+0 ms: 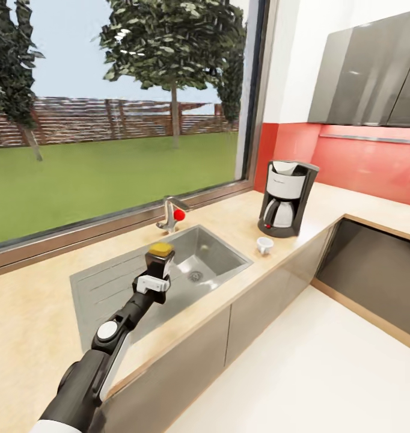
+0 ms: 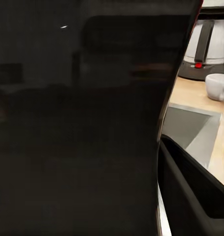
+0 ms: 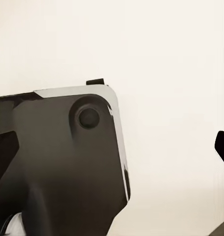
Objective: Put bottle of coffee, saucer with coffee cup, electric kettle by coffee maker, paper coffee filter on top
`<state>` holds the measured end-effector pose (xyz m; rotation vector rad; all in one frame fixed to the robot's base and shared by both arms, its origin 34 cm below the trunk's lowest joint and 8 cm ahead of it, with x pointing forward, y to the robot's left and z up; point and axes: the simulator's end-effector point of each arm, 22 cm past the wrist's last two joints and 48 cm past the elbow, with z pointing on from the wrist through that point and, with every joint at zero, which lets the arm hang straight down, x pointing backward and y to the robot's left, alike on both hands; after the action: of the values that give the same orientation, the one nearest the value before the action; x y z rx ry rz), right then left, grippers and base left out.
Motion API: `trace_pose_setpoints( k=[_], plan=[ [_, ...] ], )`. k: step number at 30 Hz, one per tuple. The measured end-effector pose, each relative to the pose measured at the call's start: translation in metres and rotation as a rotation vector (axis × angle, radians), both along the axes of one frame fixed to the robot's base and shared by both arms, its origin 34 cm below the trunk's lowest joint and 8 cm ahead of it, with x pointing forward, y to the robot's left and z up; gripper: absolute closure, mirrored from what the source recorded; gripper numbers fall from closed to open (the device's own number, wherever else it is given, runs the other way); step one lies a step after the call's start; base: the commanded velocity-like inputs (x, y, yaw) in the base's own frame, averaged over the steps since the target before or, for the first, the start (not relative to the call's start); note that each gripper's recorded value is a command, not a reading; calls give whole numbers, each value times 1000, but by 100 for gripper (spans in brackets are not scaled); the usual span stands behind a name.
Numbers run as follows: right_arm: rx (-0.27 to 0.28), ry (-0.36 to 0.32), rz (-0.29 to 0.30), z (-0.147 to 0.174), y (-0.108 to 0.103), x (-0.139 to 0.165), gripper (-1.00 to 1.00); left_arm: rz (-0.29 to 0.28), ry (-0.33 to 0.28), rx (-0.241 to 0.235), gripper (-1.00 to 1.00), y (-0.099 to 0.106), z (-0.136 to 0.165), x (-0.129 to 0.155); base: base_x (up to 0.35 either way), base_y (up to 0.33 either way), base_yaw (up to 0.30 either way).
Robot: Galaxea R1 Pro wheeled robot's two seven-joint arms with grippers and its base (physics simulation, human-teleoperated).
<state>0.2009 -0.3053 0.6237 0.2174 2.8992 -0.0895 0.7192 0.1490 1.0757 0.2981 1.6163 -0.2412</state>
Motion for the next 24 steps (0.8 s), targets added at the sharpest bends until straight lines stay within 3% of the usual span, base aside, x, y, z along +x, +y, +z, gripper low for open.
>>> trace_pose_setpoints(
  k=[24],
  plan=[
    [1,-2,-8,0,1,1,-100,0,3,0,100,0,-1,0,203,-221,0]
  ],
)
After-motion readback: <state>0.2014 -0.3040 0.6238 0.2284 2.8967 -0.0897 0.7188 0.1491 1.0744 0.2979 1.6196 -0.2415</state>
